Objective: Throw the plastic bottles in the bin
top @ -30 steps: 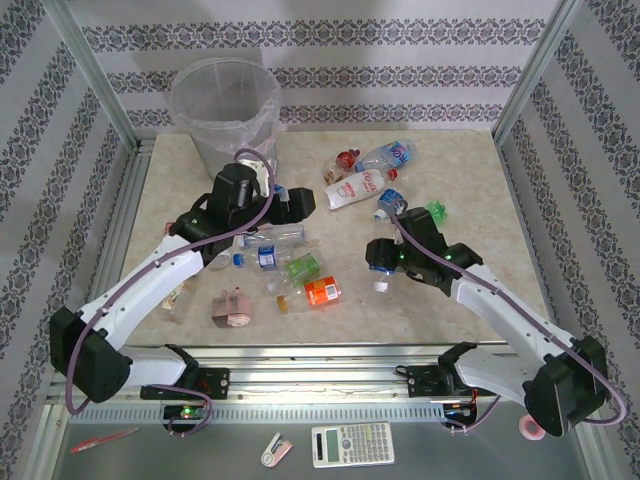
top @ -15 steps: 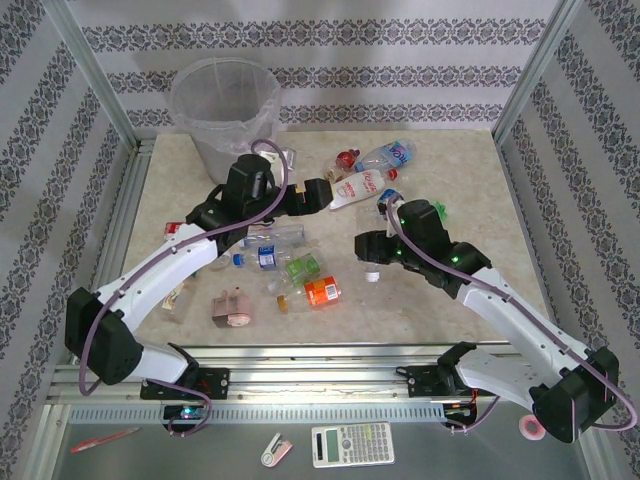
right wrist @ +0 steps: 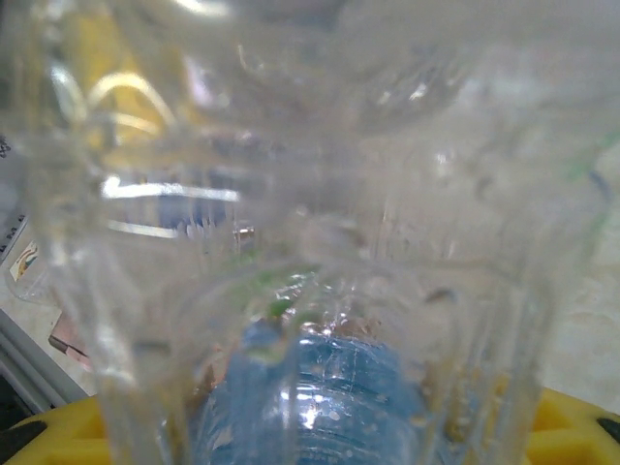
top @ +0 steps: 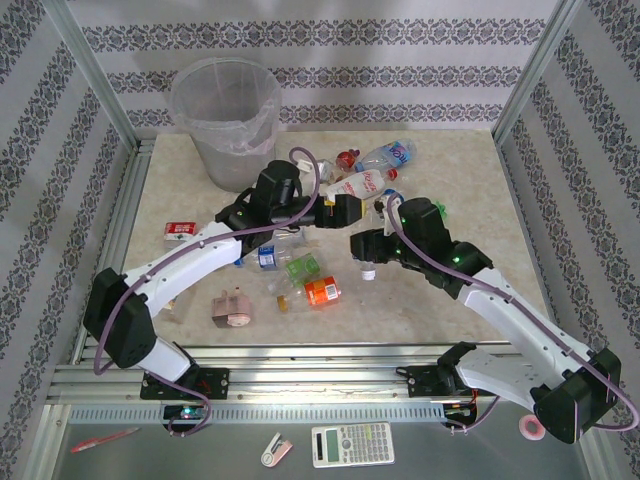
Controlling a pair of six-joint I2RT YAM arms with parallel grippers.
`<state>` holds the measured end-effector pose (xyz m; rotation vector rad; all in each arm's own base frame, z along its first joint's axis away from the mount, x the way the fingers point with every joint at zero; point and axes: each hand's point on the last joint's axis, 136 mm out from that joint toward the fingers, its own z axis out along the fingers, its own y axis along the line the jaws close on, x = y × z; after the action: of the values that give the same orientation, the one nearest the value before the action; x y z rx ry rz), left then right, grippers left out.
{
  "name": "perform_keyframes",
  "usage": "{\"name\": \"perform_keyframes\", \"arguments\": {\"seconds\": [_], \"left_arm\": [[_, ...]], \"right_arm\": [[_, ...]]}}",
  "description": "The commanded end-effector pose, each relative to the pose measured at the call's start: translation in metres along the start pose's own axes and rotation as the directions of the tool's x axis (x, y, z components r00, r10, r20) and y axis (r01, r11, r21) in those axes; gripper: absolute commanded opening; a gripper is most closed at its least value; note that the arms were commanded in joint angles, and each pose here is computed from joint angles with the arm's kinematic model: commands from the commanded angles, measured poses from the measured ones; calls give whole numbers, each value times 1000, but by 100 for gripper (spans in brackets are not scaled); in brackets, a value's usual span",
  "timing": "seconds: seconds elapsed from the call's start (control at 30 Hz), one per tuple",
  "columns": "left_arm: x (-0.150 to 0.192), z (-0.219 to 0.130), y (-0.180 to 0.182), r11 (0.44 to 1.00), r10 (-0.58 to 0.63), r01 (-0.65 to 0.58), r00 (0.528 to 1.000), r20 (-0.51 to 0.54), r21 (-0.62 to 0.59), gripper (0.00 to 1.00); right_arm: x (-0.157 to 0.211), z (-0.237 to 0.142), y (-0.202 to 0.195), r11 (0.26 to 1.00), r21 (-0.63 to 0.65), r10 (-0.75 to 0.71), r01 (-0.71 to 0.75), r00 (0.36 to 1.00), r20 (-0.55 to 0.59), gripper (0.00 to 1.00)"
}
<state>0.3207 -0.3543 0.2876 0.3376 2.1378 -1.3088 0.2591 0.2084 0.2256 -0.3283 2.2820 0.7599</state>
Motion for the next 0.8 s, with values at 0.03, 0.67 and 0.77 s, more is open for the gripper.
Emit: {"name": "perform_keyframes", "arguments": {"seconds": [0.03, 0.67, 0.77], "left_arm": [[-7, 4, -34, 990, 45, -45, 999, 2, 135, 99], [7, 23, -15, 993, 5, 1, 999, -54, 122, 90], [6, 24, -14, 993, 2, 4, 998, -57, 115, 80]], "right_arm": [[-14, -3, 18, 998, -59, -35, 37, 999, 27, 33], [-16, -5, 41, 986, -156, -62, 64, 998, 23, 34], [-13, -5, 40, 987, -151, -60, 62, 998, 21, 35]]}}
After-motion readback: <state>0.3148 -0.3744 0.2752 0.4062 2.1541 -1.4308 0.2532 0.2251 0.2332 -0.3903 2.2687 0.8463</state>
